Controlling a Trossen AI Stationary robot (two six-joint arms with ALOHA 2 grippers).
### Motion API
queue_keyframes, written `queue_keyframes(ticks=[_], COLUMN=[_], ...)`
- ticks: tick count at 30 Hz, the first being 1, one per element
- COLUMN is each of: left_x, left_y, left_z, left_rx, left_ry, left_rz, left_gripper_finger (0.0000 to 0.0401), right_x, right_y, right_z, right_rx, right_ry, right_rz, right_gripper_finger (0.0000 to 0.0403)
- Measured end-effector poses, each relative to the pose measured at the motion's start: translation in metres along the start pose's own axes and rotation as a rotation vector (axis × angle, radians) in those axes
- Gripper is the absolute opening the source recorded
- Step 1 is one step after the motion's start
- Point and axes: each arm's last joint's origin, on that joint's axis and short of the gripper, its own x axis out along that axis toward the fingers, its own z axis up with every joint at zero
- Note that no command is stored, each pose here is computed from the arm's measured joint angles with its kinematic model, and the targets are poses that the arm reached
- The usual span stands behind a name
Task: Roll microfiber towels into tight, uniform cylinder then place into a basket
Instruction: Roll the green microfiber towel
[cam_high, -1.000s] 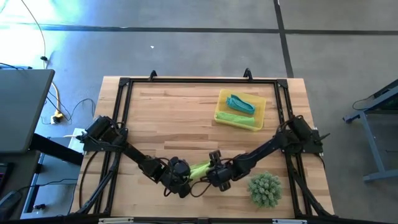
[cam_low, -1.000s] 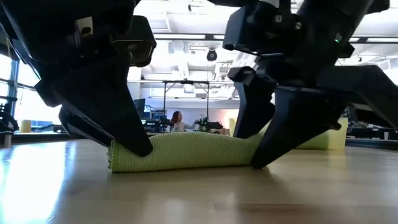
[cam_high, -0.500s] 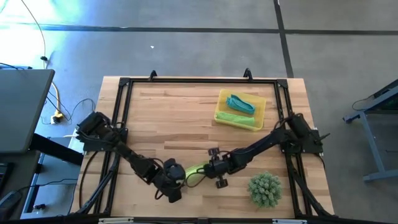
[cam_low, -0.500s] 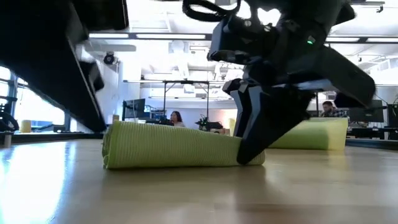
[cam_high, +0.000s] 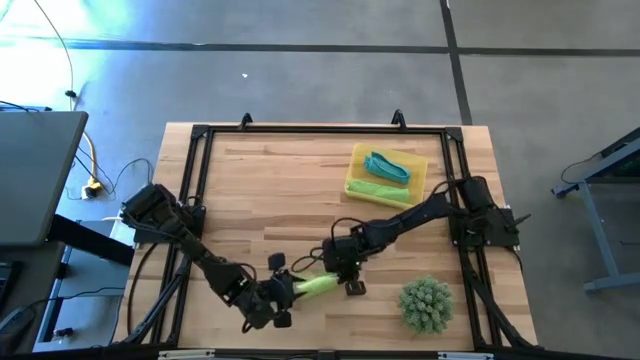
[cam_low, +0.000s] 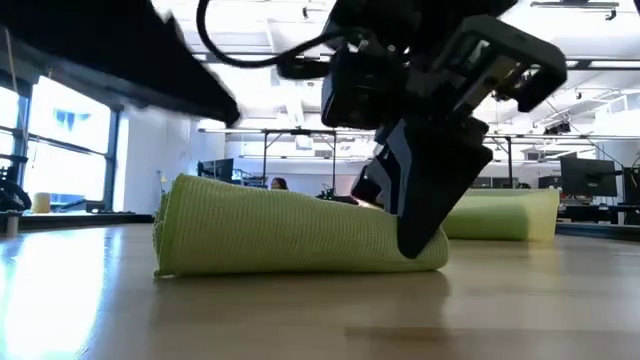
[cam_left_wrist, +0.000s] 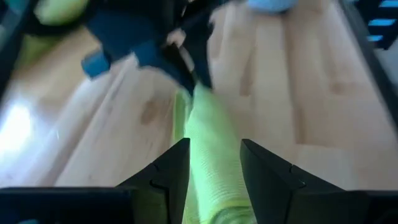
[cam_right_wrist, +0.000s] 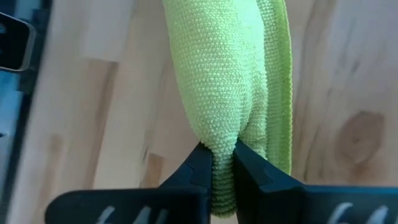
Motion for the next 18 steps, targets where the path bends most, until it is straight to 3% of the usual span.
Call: queue_keyframes(ticks=[11, 18], left_x=[0.031, 0.042], left_y=[-0.006, -0.011], left_z=[-0.027, -0.043], left_rx=[-0.095, -0.217], left_ry=[0.063, 0.132], left_rz=[-0.025, -0.057], left_gripper_finger=[0.0116, 0.0083], right_x=[-0.004, -0.004], right_y=[-0.009, -0.008], right_z=[0.002, 0.003], right_rx=[0.029, -0.079], right_ry=[-0.012, -0.020], right_rz=[0.051, 0.039], right_gripper_finger=[0.0016, 0.0045])
